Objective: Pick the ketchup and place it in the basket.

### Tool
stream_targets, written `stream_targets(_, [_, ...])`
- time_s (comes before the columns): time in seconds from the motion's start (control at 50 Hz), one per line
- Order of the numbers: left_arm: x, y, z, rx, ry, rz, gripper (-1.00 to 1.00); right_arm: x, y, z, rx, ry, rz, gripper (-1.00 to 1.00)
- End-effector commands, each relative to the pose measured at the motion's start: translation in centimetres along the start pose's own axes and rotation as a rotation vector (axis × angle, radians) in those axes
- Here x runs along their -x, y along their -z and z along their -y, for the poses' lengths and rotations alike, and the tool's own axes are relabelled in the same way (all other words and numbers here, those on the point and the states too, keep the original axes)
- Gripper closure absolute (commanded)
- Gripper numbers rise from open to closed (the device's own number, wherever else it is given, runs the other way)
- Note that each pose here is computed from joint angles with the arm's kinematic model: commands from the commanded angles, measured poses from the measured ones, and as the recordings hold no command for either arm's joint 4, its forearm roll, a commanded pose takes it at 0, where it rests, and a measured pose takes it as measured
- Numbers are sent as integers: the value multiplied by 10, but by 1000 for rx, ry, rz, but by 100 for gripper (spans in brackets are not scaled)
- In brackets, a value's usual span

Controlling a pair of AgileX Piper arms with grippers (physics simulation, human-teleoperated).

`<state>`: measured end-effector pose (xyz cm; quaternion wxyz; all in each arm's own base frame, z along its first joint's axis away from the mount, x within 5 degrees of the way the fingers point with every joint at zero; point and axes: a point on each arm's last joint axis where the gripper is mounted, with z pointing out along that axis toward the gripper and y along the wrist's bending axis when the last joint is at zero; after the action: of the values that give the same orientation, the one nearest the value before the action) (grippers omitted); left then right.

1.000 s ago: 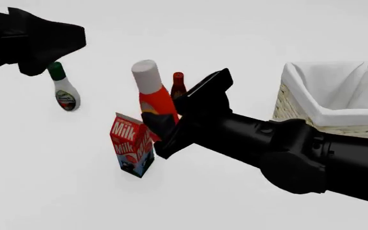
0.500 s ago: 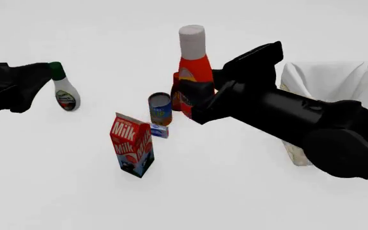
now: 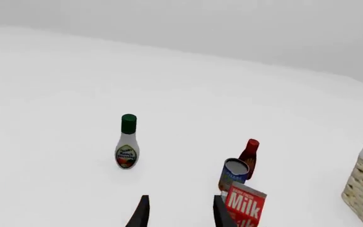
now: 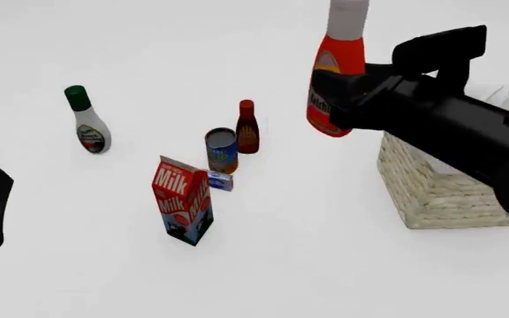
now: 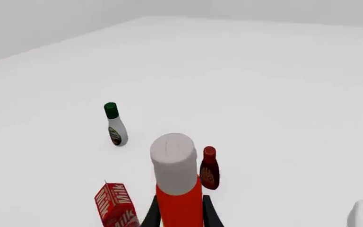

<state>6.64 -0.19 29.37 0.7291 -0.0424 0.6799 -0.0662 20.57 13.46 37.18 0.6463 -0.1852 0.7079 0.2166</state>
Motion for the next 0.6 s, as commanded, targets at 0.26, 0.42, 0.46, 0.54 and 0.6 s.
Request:
stream_targets(0.26, [-60,18,-15,98,-113,100,-100,13,23,53,-228,-48,76,100])
stream_targets(0.42, [-62,18,-15,82,-124,95,-100,14,25,71,-308,-34,83,100])
stream_targets(0.46, [-63,18,-15,85,-124,94,-100,14,25,74,-321,-30,82,100])
stream_targets(0.54, [-64,17,-15,81,-126,85,-100,14,26,85,-363,-25,82,100])
stream_targets(0.6, [-65,17,-15,79,-130,82,-100,12,26,93,-395,-20,76,100])
